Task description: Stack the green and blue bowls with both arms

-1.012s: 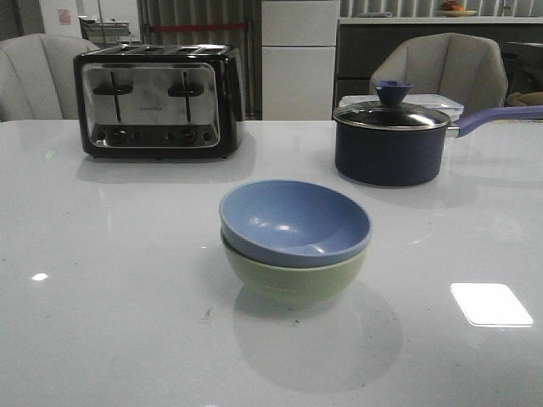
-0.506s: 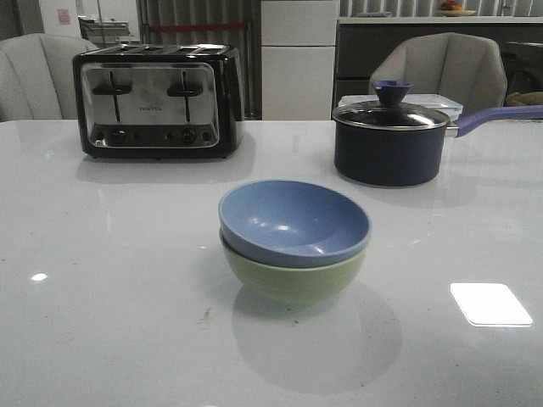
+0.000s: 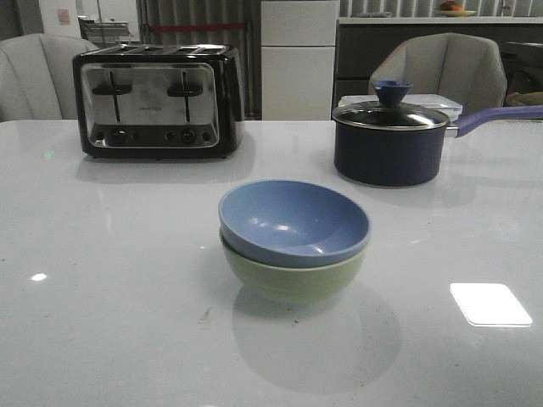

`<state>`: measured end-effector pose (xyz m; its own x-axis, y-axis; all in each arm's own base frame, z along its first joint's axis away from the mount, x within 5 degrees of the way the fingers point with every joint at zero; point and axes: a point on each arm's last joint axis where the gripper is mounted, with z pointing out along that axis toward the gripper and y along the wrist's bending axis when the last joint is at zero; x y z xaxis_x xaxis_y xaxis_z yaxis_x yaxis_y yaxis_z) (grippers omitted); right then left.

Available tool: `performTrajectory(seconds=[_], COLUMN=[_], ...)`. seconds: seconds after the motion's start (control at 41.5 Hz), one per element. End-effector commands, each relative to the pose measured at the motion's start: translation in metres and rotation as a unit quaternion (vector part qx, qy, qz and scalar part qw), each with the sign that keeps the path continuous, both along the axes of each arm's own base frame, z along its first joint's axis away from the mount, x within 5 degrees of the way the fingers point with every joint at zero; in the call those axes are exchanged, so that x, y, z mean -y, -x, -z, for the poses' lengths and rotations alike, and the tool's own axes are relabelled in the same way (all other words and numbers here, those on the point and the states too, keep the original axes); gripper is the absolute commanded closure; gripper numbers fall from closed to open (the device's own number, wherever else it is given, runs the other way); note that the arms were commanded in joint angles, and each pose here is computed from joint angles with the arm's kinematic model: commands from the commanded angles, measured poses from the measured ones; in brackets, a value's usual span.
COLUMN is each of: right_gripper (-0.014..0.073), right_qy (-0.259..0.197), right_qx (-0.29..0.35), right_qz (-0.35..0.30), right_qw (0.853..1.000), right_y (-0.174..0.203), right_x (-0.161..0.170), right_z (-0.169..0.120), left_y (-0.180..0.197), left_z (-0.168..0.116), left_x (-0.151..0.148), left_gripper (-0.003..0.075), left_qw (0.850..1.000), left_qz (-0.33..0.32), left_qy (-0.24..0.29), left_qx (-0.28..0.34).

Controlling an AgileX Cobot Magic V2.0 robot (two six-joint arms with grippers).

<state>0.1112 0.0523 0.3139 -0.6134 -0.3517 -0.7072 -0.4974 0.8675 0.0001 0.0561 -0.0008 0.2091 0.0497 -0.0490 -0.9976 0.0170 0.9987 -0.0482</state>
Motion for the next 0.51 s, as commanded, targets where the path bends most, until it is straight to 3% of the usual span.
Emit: performTrajectory(seconds=[0.0,0.482], right_gripper=[0.0541,0.0541], right_qy=[-0.019,-0.019], right_qx=[0.037,0.037], right_qz=[0.007,0.007], right_qw=[0.999,0.999], right_y=[-0.0027,-0.0027], right_x=[-0.0003,-0.0003], right_z=[-0.0121,-0.0121], left_y=[0.0026,0.0027], left_z=[-0.0081,-0.0081], left_x=[0.0004,0.0026], left_gripper=[0.0627,0.0627], left_qw=[0.998,0.998], left_qz=[0.005,0.025], left_qy=[0.006,0.007], left_qx=[0.056,0.056])
